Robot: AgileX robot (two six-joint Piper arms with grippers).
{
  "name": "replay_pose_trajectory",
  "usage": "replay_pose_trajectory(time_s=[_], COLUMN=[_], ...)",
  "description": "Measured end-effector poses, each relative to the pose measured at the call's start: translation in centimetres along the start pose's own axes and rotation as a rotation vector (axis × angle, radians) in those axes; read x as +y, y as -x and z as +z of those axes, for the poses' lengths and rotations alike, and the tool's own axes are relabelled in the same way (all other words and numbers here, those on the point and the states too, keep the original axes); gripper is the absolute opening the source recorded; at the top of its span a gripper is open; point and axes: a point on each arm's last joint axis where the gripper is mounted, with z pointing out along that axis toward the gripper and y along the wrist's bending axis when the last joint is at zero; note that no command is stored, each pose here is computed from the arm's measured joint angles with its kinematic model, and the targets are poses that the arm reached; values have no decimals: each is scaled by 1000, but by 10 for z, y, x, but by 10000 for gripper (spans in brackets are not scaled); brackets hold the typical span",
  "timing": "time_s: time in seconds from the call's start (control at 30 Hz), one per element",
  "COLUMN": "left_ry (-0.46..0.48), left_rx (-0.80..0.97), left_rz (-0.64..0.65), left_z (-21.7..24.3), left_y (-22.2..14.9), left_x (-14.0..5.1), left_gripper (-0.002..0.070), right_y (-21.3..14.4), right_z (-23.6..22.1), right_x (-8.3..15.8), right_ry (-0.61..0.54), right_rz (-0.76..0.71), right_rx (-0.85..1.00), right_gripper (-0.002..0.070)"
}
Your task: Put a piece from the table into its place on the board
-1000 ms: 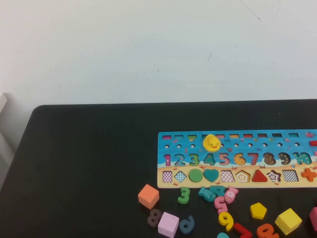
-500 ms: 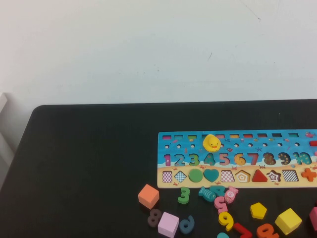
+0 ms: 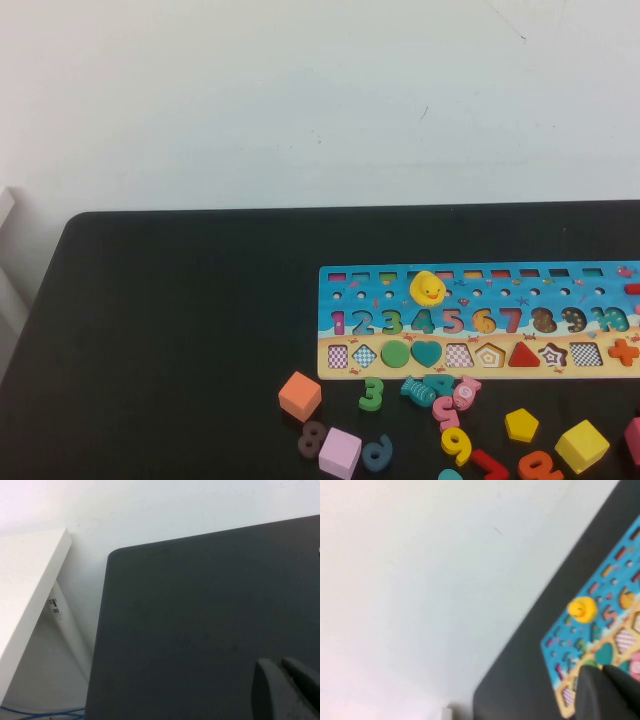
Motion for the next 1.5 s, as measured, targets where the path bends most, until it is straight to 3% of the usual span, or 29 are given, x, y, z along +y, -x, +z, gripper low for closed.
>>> replay_pose_trajectory(time_s=[0.27, 0.5, 0.67, 0.9, 1.07, 1.33, 1.5], left_ry=[0, 0, 0, 0, 0, 0, 0], left_rx=[0, 0, 0, 0, 0, 0, 0], left_rz=[0, 0, 0, 0, 0, 0, 0], left_z=[0, 0, 0, 0, 0, 0, 0], left_y=[0, 0, 0, 0, 0, 0, 0], left_x=[0, 0, 0, 0, 0, 0, 0], left_gripper=[-1, -1, -1, -1, -1, -1, -1], right_y=[1, 3, 14, 37, 54, 53, 37], right_z=[0, -1, -5, 15, 48, 108, 149], right_x=[2, 5, 39, 84, 116, 130, 129], right_ry=[20, 27, 26, -89, -22, 147, 92], right_rz=[-55, -357, -676, -1057, -1303, -1457, -1628], right_rx=[-11, -25, 12, 334, 673, 1085, 1255], right_gripper=[19, 19, 19, 19, 19, 19, 19])
